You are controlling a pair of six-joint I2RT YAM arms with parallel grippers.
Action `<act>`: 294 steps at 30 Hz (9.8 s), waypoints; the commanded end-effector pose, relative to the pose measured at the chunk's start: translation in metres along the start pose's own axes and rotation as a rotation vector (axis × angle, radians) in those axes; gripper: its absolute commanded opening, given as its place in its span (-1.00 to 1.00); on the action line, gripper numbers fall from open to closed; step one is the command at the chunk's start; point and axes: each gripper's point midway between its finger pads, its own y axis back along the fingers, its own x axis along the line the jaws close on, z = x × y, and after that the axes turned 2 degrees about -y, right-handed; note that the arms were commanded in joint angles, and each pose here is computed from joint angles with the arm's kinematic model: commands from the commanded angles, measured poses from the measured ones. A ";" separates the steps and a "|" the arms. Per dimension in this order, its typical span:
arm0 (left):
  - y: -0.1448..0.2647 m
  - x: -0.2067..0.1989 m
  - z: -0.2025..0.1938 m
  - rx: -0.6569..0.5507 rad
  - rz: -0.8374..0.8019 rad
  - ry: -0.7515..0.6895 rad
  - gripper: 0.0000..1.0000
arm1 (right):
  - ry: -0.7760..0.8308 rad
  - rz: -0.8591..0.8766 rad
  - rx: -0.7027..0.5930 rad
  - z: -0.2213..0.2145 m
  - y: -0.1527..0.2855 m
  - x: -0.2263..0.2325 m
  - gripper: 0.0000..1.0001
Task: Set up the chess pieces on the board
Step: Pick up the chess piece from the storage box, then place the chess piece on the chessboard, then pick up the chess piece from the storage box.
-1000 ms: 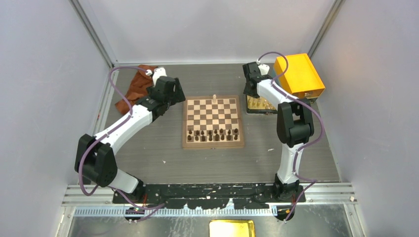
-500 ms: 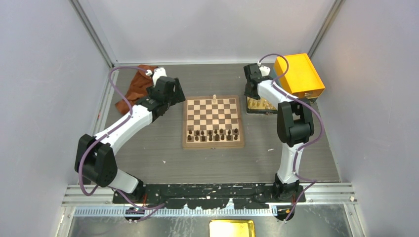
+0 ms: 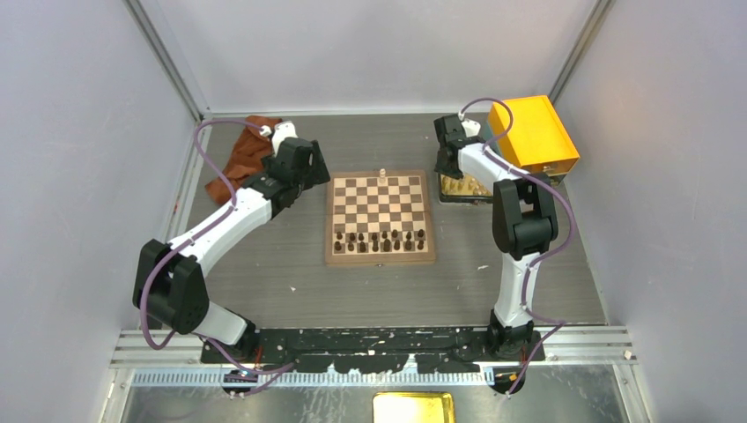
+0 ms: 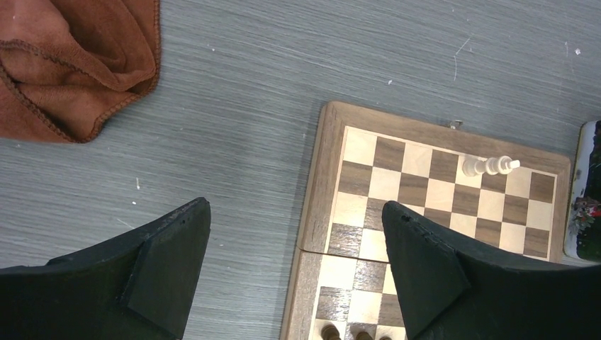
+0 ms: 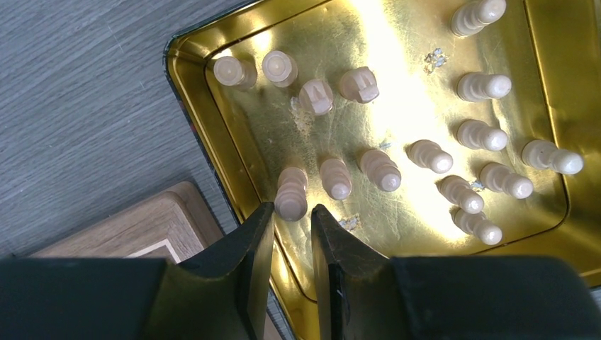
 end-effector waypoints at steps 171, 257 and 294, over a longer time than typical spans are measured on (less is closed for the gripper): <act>0.017 0.012 0.022 -0.066 0.058 0.052 0.76 | 0.391 0.393 0.033 -0.058 0.097 0.212 -0.98; 0.009 0.011 0.015 -0.048 0.066 0.064 0.76 | 0.400 0.441 -0.013 -0.036 0.114 0.215 -0.22; -0.029 -0.020 0.020 -0.017 0.052 0.058 0.75 | 0.111 0.148 -0.292 0.101 0.135 0.051 -0.29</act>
